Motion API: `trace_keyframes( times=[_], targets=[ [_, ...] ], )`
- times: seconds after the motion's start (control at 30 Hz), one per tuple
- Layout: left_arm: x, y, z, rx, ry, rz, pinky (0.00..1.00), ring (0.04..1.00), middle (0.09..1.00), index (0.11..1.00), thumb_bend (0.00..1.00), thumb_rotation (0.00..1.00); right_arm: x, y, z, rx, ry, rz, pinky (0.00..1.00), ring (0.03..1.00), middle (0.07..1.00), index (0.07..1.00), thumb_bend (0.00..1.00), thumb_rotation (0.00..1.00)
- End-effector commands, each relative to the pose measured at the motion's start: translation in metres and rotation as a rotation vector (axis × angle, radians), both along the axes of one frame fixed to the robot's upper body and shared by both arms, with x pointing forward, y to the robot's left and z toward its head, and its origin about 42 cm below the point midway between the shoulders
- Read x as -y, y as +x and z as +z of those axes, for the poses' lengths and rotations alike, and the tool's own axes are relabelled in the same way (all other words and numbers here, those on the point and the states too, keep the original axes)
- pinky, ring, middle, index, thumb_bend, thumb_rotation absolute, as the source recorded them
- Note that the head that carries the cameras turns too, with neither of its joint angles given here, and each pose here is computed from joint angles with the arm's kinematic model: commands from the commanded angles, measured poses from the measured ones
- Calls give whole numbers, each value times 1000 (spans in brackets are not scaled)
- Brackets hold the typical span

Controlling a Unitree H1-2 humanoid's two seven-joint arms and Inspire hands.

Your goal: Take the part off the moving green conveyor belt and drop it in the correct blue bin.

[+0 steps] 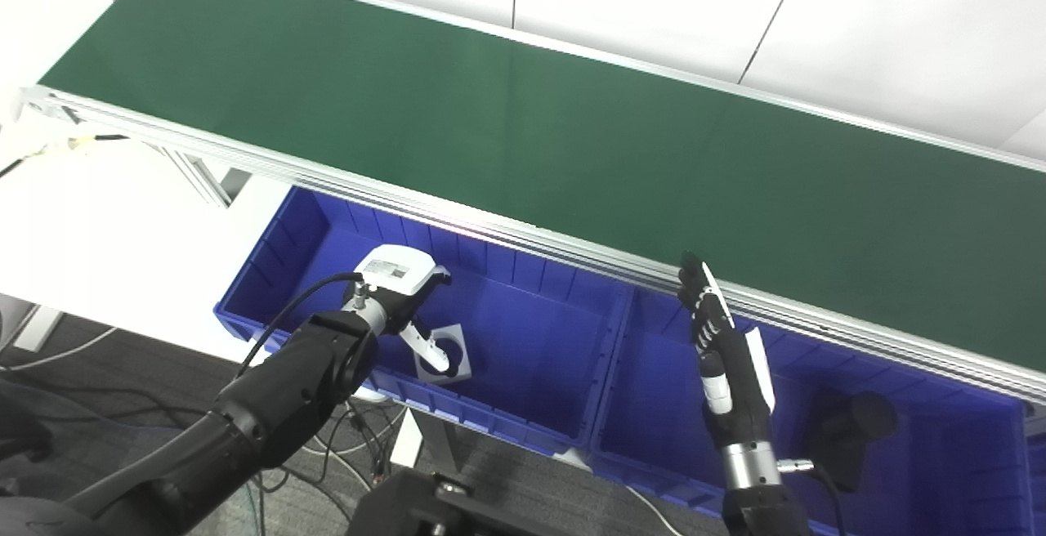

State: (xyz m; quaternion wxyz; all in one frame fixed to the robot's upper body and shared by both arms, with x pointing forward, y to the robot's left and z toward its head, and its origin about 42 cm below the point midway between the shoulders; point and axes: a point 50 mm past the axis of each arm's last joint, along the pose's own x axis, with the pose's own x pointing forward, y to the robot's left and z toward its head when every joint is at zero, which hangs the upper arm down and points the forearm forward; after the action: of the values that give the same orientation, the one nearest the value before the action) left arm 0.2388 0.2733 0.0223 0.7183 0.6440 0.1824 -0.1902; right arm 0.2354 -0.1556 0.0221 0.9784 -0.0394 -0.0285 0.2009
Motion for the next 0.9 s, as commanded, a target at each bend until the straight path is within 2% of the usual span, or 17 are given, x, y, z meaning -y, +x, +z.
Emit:
trace_keyframes(
  times=[0.0, 0.1, 0.13, 0.17, 0.23, 0.3, 0.37, 0.43, 0.67, 0.87],
  targets=[
    [6, 3, 24, 117, -99, 0, 837, 825, 834, 820, 1000, 515, -4, 5, 10, 61, 29, 6, 966, 982, 974, 957, 985, 979],
    [19, -10, 43, 171, -312, 57, 767, 793, 810, 801, 1000, 465, -2, 5, 9, 57, 29, 6, 963, 980, 972, 955, 981, 978],
    [22, -14, 47, 175, -366, 72, 718, 787, 811, 802, 1000, 459, -2, 5, 9, 56, 28, 6, 962, 978, 971, 954, 982, 978],
    [27, -19, 54, 177, -444, 89, 614, 735, 789, 802, 1000, 451, -1, 5, 9, 54, 29, 7, 963, 978, 972, 955, 983, 975],
    [36, -29, 64, 169, -570, 122, 560, 704, 776, 801, 1000, 447, 0, 5, 8, 50, 27, 9, 965, 979, 972, 955, 983, 973],
    [43, -37, 73, 144, -698, 154, 549, 692, 760, 800, 1000, 439, 1, 5, 7, 48, 22, 8, 962, 978, 972, 957, 986, 977],
    [49, -45, 80, 121, -797, 172, 609, 725, 770, 798, 1000, 432, 2, 5, 6, 45, 19, 8, 957, 976, 970, 955, 987, 978],
    [54, -50, 89, 105, -860, 173, 697, 784, 806, 808, 1000, 474, 3, 5, 5, 43, 18, 9, 951, 971, 967, 952, 978, 976],
    [59, -56, 110, 56, -1042, 139, 817, 854, 846, 832, 1000, 500, 2, 4, 4, 41, 13, 9, 954, 970, 965, 952, 989, 977],
    [63, -58, 122, 13, -1193, 124, 789, 848, 857, 842, 1000, 481, 2, 3, 4, 39, 12, 6, 958, 973, 967, 952, 993, 980]
  ],
)
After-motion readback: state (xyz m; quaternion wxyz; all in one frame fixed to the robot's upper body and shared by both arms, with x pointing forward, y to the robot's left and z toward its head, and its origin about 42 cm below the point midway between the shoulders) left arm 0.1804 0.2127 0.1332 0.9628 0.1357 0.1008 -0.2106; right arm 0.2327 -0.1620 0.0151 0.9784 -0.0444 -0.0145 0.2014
